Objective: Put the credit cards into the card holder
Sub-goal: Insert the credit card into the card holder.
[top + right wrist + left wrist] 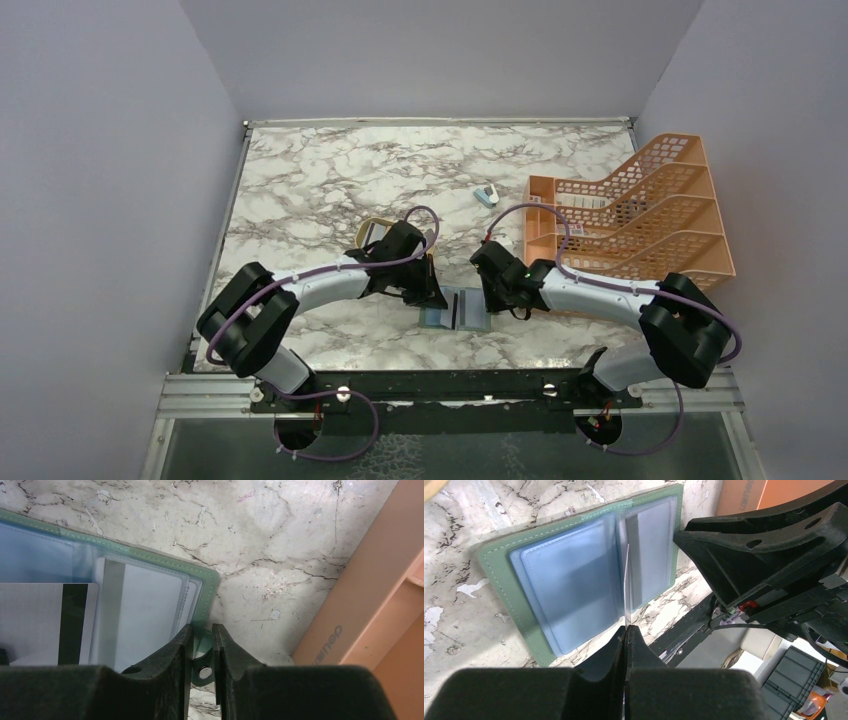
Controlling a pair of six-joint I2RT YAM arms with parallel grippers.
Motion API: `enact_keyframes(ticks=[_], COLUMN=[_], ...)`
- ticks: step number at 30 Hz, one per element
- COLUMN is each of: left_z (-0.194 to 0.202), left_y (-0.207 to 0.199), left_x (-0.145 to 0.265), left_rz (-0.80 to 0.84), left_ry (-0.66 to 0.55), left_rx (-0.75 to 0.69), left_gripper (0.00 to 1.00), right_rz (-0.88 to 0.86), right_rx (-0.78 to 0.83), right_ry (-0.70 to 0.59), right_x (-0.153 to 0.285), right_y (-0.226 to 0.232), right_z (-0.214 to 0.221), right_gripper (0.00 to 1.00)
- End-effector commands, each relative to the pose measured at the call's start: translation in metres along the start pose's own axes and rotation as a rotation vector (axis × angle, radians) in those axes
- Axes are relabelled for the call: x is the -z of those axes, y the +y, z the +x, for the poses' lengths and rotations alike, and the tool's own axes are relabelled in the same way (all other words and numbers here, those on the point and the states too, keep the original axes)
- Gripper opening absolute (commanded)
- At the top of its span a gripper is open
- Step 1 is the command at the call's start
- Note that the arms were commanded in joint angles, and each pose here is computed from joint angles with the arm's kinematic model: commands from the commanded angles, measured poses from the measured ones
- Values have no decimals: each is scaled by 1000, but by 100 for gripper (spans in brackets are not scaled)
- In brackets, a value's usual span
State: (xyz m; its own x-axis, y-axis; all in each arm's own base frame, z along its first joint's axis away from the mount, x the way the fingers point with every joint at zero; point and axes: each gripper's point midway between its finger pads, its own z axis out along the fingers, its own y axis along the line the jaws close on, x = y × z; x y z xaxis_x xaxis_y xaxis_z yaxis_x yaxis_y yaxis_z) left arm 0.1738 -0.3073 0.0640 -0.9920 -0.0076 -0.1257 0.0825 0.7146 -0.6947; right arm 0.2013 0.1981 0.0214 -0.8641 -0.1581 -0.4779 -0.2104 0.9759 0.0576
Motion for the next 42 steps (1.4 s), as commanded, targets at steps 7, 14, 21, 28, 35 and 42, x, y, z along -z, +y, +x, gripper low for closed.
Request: enact_keyframes(ticks=[7,14,21,28,35,42], left_z=[-7,-11,-14,-18,-19,-14], left_y=[9,13,30,36,49,49], left_x=[-11,-16,-18,-21,-25,-28], left_rz=[-52,-69,-140,-158,-207,-206], left_ry=[-4,-6,-36,-69,-86,-80], left_rx=[-20,-51,-40,-19,-11,-3], left_gripper=[0,0,0,0,0,0], right_rz=[-23,-30,-46,-54,-76,-95], right_rx=[-34,-36,-45,-54,-96,-127], right_ry=[12,17,21,28,32,46], right_x=[-1,-1,-2,-2,0,-1], right_y=[1,1,4,4,7,9], right_z=[8,12,12,17,20,27], right_gripper=[20,20,20,20,20,20])
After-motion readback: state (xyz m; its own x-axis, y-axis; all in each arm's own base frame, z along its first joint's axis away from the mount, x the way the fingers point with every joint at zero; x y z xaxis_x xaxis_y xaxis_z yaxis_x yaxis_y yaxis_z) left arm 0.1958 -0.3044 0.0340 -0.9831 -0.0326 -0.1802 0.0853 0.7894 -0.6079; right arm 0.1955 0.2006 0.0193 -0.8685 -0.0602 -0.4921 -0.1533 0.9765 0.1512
